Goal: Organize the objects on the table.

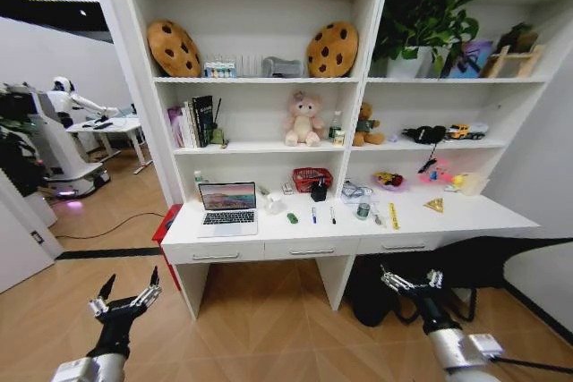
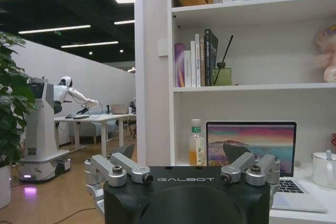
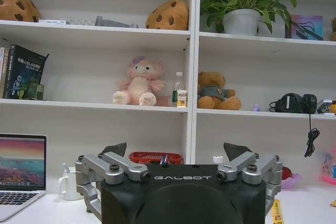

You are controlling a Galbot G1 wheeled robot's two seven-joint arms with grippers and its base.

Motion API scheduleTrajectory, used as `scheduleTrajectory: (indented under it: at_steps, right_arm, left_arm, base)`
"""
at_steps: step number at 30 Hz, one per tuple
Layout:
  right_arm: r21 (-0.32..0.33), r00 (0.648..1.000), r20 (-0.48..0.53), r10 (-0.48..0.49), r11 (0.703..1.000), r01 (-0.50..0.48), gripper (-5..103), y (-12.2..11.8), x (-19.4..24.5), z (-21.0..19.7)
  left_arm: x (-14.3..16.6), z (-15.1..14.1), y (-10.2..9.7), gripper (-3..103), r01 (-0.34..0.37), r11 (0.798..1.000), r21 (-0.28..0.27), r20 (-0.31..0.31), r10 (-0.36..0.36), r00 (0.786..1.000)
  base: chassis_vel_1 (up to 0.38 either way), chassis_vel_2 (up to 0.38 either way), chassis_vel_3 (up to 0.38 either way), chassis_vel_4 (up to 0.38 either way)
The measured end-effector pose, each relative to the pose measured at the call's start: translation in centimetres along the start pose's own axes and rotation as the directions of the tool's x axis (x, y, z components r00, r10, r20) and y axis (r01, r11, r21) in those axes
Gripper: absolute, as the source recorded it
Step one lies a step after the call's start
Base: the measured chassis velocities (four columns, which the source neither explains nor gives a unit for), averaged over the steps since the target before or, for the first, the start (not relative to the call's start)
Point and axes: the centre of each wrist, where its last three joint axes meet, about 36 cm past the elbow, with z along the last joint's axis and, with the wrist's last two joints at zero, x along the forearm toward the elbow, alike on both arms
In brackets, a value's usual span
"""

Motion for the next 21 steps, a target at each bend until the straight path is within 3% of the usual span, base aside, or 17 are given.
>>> scheduleTrajectory:
  at_steps: [21]
  right_arm:
    - [-0.008, 1.000, 0.008, -0.028, 1.000, 0.028, 100, 0.56, 0.35, -0.15]
  left_arm:
    - [0.16, -0.23, 0.02, 94, 0.006, 1.000, 0.010, 0.016, -0.007, 1.000]
  base:
    - [0.000, 0.000, 0.000, 0.000]
